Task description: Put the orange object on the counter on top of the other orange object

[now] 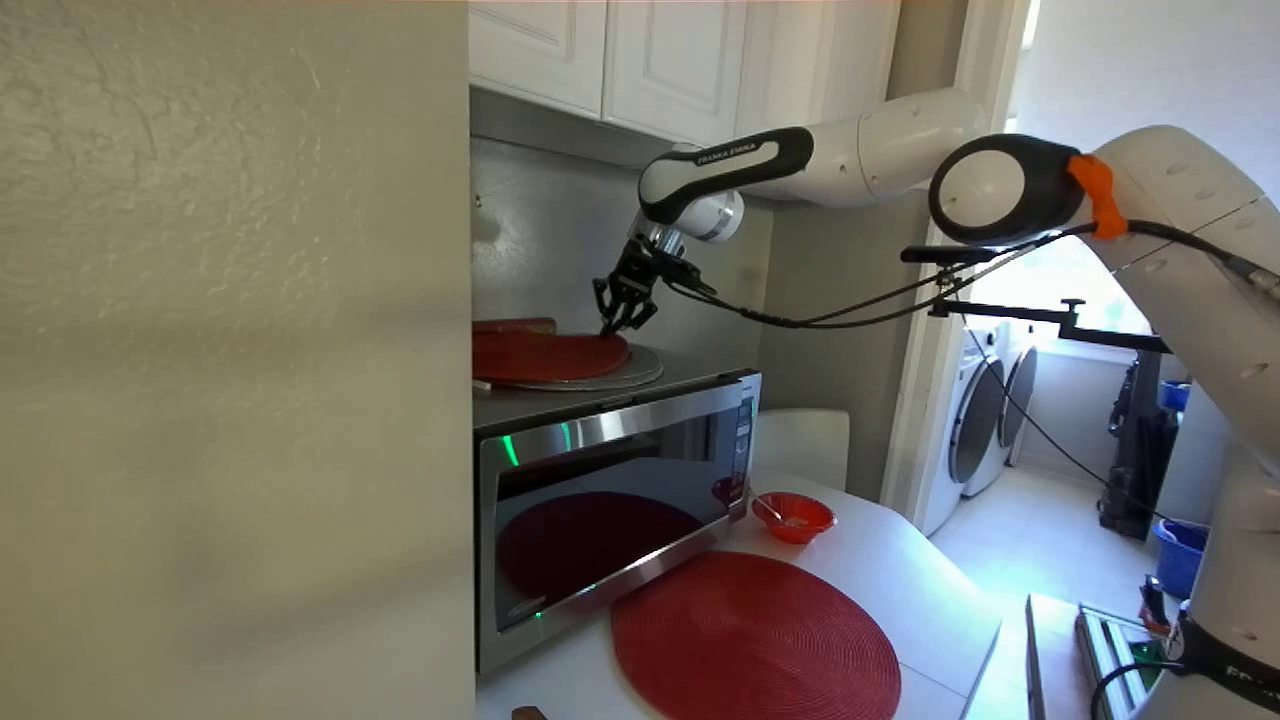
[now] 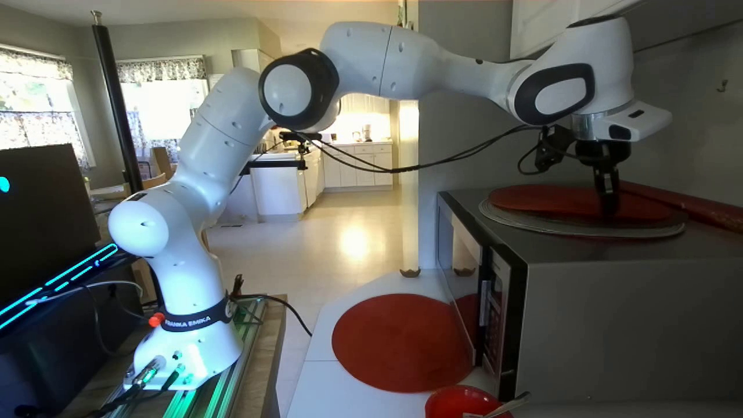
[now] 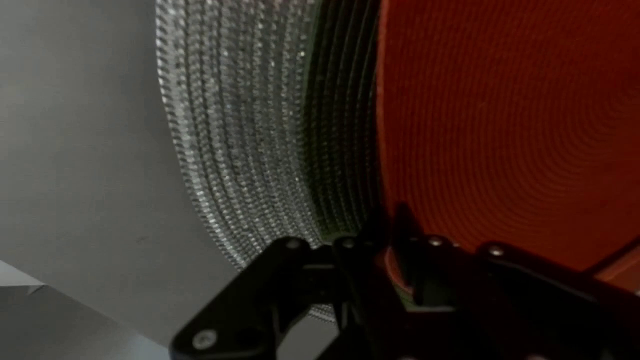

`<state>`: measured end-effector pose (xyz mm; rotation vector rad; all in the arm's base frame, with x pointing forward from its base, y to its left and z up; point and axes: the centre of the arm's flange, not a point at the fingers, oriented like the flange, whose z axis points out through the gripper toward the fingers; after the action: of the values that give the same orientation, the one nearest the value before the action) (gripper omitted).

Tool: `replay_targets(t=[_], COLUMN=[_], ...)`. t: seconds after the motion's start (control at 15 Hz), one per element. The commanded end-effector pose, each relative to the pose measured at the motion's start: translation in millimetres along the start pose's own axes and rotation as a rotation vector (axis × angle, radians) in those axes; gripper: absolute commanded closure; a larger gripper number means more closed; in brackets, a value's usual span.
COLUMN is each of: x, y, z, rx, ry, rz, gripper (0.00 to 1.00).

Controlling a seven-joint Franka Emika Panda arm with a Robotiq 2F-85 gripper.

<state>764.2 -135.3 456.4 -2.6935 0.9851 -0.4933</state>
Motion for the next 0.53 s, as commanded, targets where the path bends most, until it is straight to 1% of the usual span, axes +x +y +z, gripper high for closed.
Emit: replay_targets(t=[0.0, 0.2, 0.4, 0.47], x=[-47, -73, -101, -110], y=[29, 56, 84, 92], z=[-46, -69, -90, -95], rx=[-0.045, -0.115, -0.209, -0.226], ry=[-0.08, -0.152, -0.225, -0.249], rz=[0.006, -0.01, -0.064, -0.09], gripper=[0.98, 0.98, 0.98, 0.98])
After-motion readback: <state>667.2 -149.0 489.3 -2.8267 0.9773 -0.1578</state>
